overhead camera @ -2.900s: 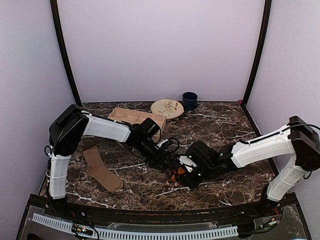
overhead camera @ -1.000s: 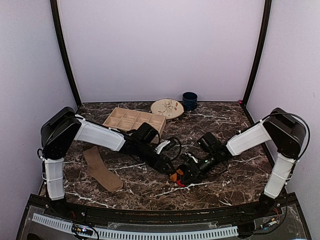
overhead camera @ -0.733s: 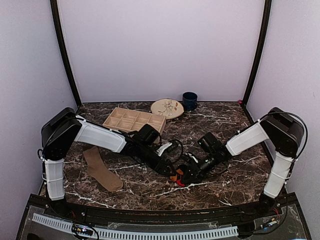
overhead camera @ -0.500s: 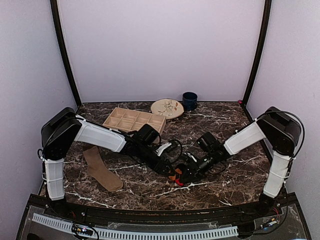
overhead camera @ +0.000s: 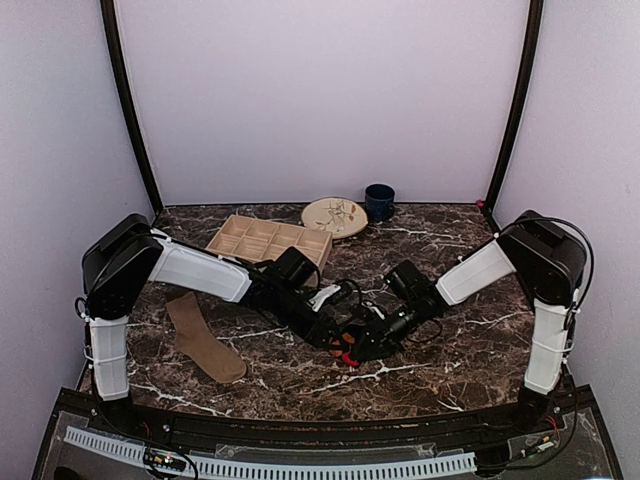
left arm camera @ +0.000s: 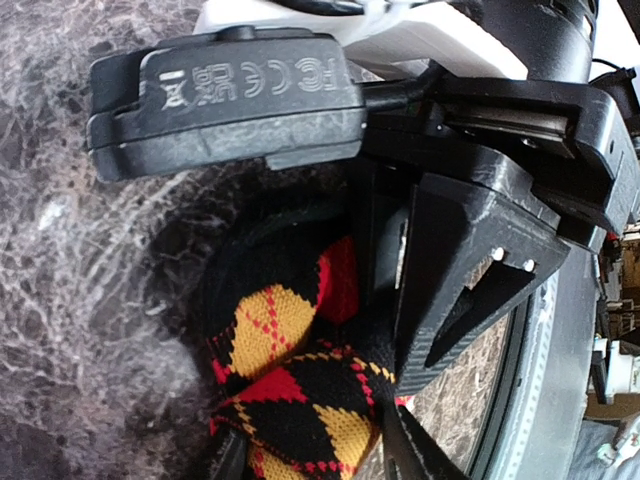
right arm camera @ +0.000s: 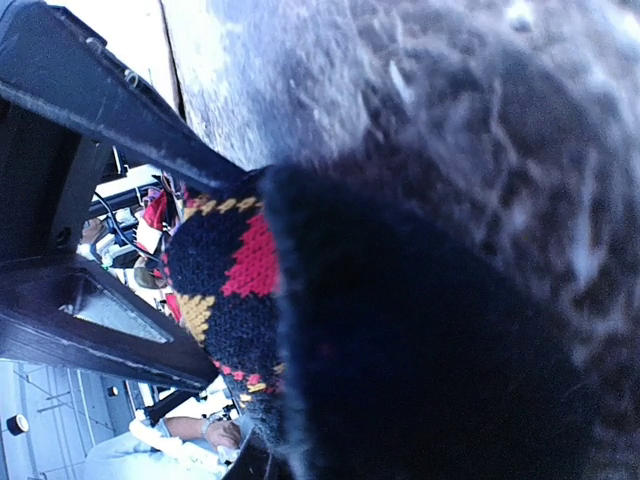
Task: Roll the socks
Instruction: Roll the sock at the center of the board.
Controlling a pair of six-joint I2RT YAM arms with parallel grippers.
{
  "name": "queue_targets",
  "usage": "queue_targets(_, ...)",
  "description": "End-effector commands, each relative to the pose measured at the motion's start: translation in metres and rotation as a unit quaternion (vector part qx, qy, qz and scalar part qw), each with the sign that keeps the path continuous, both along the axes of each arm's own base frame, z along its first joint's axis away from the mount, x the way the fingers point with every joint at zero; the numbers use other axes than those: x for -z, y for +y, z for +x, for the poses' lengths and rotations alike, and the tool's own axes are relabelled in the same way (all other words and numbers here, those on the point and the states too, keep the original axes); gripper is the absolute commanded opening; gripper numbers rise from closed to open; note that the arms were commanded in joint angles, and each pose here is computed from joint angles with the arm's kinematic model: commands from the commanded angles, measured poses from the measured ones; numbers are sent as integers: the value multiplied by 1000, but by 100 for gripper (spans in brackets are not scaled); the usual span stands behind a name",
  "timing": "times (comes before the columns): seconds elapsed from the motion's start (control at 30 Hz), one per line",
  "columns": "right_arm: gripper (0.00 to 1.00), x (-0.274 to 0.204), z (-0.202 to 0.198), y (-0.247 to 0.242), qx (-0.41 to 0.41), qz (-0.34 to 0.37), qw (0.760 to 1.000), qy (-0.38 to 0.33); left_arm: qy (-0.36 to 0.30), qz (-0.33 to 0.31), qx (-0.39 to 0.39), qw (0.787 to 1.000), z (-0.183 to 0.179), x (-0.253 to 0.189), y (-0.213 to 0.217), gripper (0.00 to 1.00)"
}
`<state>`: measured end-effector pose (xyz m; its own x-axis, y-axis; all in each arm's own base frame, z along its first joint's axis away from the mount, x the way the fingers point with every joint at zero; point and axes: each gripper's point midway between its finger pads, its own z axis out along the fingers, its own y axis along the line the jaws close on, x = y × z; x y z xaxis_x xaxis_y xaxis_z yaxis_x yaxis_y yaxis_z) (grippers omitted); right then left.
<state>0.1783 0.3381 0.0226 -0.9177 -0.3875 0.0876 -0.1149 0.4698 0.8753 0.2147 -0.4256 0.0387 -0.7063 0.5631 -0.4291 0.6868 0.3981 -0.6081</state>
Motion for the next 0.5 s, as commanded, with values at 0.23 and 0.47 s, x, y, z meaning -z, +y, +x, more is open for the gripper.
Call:
queue_targets(0.23, 14, 9, 30, 12, 33, -9, 999, -32, 18, -7, 9, 1000, -8, 3, -2, 34)
queue_targets(0.47, 21, 12, 36, 8, 42, -32, 997, -56, 41, 21, -3, 999, -10, 20, 3, 27)
